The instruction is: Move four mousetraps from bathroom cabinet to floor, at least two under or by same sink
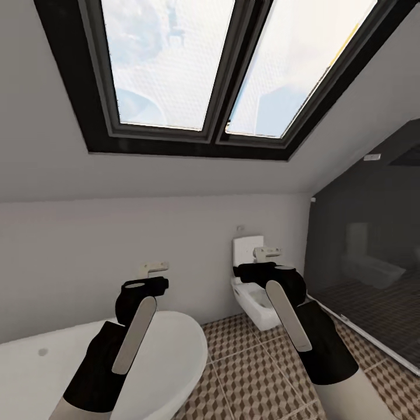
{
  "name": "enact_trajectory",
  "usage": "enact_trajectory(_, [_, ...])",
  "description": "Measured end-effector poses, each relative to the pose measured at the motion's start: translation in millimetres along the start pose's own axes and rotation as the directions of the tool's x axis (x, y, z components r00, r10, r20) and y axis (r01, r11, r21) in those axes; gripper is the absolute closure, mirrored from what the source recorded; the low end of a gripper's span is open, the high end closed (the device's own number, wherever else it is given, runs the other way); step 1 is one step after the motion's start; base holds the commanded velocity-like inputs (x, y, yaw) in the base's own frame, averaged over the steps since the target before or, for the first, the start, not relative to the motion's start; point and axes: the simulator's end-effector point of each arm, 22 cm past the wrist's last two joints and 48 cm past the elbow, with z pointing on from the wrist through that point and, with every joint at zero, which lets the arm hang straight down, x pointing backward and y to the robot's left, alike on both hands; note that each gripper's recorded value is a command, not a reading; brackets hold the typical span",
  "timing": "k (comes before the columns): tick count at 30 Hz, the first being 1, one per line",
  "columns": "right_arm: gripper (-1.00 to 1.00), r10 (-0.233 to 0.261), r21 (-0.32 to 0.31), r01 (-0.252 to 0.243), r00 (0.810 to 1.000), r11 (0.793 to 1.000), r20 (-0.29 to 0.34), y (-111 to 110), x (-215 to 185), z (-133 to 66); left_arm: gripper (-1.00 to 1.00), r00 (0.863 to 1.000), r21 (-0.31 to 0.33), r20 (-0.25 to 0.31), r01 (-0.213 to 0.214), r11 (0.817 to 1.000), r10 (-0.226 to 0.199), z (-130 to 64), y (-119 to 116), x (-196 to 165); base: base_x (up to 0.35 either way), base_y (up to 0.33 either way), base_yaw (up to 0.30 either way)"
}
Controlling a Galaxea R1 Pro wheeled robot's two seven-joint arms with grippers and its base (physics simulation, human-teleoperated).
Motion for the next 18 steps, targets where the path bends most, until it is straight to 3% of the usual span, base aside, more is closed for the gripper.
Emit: enact_trajectory(18, [-1.00, 0.000, 0.000, 0.000, 1.000, 1.000, 0.000, 0.0, 0.0, 0.1, -1.00, 1.000, 0.000, 0.000, 0.000, 1.000, 0.000, 0.0, 0.1, 0.0, 0.000, 0.000, -0.273])
